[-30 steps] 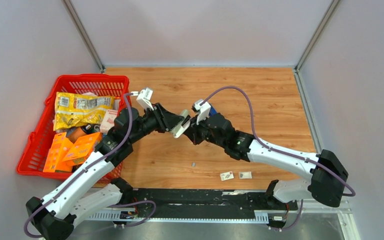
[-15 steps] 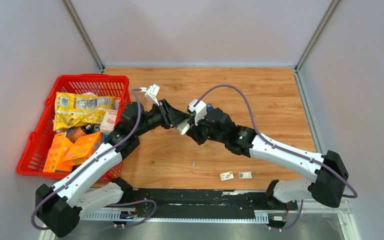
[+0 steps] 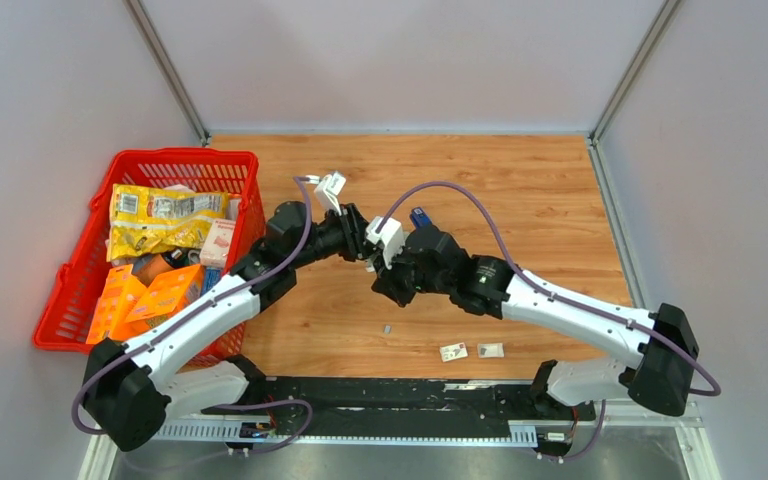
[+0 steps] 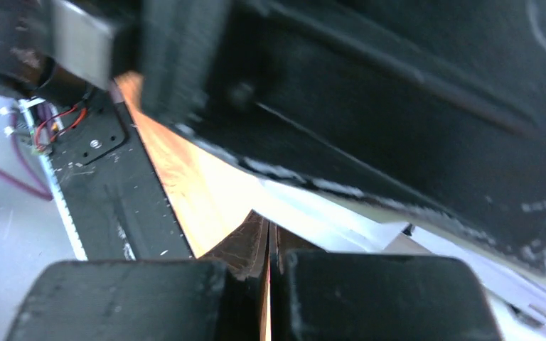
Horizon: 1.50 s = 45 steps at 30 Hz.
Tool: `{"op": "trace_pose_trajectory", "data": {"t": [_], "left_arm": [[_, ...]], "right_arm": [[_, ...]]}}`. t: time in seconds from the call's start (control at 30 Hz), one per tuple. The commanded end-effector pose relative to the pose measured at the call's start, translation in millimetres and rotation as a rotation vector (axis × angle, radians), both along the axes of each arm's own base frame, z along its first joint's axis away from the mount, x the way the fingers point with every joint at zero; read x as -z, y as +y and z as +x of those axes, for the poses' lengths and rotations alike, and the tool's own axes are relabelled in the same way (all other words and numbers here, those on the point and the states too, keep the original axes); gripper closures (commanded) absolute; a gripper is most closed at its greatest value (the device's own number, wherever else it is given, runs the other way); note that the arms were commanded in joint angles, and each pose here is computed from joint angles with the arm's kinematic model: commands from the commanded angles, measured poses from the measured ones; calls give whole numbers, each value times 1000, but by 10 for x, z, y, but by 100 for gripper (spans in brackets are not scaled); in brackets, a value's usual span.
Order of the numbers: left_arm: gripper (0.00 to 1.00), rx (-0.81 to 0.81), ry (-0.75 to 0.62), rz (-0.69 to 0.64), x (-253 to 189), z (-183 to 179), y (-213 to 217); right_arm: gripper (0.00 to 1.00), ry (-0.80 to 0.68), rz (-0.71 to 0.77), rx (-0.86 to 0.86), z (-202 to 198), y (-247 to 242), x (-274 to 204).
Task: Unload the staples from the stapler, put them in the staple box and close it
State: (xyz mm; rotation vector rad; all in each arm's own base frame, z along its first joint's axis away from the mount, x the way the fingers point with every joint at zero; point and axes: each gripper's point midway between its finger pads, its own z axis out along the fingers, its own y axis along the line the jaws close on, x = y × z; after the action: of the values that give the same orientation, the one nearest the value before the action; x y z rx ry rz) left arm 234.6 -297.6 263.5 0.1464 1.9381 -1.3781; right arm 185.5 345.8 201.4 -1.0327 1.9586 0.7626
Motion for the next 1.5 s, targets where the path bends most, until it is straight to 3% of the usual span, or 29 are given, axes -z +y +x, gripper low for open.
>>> {"op": "trace_pose_trajectory", "data": {"t": [0.0, 0.63, 0.93, 1.13, 1.47], "left_arm": [[100, 409, 18, 59, -128, -1008, -219], [100, -105, -175, 402, 138, 290, 399], [100, -395, -237, 623, 442, 974, 828], [100, -604, -321, 677, 478, 1402, 1107], [100, -678, -264, 708, 881, 2083, 1213]], "right_arm": [[100, -257, 276, 83, 427, 168, -956], [100, -130, 49, 373, 279, -893, -261], [100, -71, 38, 375, 212, -893, -78], [100, -28, 63, 346, 156, -802, 9], [100, -14, 74, 325, 138, -730, 35]]}}
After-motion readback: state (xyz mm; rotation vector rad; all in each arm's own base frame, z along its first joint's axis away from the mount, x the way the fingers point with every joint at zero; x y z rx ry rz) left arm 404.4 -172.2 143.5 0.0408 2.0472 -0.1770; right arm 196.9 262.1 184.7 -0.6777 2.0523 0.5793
